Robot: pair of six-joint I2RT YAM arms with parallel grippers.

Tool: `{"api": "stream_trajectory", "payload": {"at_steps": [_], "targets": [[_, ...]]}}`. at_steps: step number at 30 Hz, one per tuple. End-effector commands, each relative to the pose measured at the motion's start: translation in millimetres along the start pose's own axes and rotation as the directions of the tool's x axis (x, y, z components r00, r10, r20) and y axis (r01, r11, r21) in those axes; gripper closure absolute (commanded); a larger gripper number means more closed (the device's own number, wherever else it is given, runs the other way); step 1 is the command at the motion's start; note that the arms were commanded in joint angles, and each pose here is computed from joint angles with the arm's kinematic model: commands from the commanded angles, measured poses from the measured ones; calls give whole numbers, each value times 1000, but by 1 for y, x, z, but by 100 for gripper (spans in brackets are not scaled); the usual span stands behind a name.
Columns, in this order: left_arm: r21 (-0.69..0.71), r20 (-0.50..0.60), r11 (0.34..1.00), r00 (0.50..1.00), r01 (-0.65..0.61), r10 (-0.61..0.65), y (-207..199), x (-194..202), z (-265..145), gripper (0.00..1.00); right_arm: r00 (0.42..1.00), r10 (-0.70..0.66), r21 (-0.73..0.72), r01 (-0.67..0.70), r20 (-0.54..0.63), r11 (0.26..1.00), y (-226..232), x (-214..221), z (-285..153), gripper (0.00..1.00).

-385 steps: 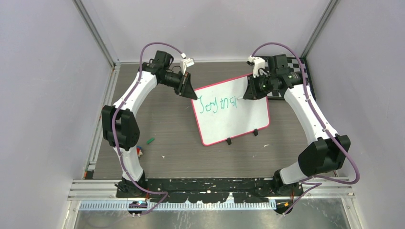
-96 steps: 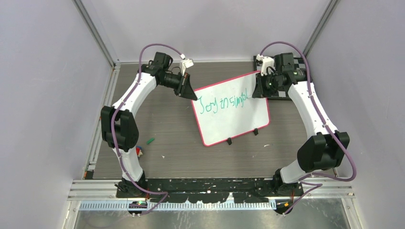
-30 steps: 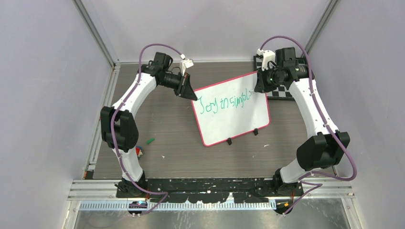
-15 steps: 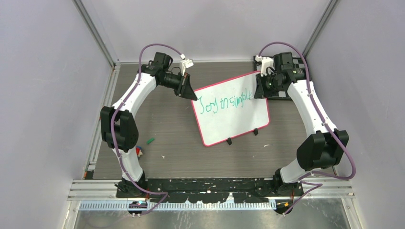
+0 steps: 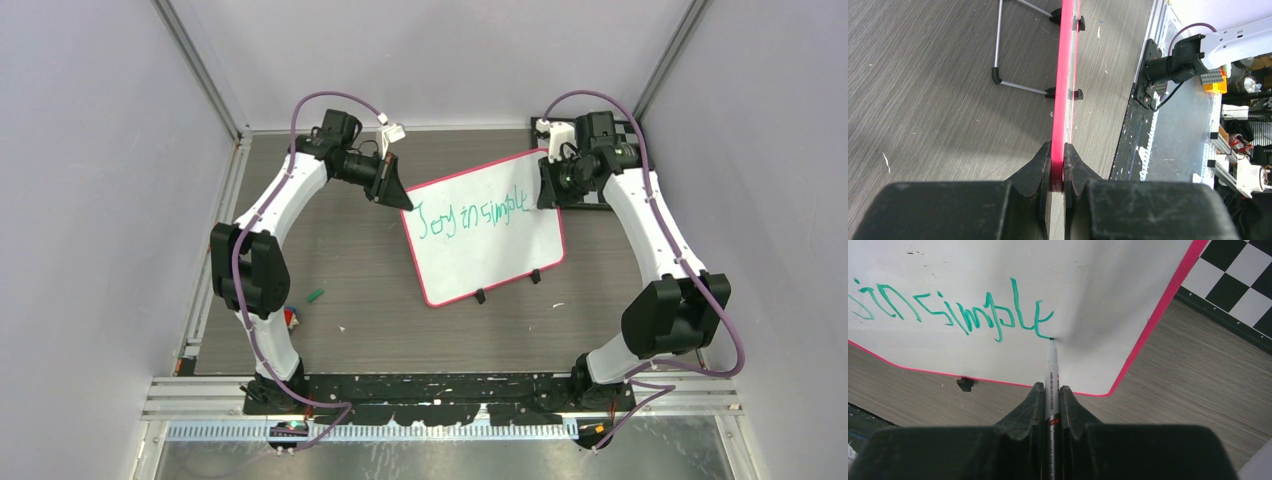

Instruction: Write a sentence on the whiteboard

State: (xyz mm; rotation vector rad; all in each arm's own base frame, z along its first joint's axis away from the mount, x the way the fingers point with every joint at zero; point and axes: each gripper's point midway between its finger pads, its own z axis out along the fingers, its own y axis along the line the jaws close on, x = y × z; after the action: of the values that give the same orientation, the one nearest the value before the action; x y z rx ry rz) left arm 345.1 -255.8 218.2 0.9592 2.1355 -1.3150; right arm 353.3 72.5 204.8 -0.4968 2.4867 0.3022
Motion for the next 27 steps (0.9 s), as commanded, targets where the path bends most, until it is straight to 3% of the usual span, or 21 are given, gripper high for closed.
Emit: {"api": "stream_trajectory", "payload": {"at_steps": [1,8,11,16,22,27], "targets": [[-51,-17,997,998,-64,63,3,2,1,100,994,-50,76,43,99,996,-13,-28,-19,100],[-49,-15,997,998,-65,65,1,0,0,99,991,-56,6,56,119,998,3,-31,-32,100],[-41,-18,997,998,-60,60,-3,-3,-2,80,990,-65,-57,73,127,996,20,-31,-42,100],[-45,-5,996,997,-76,75,-13,-8,-8,58,988,-94,-134,110,126,985,48,-25,-52,100],[-64,-1,996,998,-68,68,-16,-4,-14,44,981,-145,-205,169,128,964,90,-17,-53,100],[-90,20,996,1000,-17,19,-6,5,-24,38,976,-167,-286,201,138,937,125,-6,-47,100]]}}
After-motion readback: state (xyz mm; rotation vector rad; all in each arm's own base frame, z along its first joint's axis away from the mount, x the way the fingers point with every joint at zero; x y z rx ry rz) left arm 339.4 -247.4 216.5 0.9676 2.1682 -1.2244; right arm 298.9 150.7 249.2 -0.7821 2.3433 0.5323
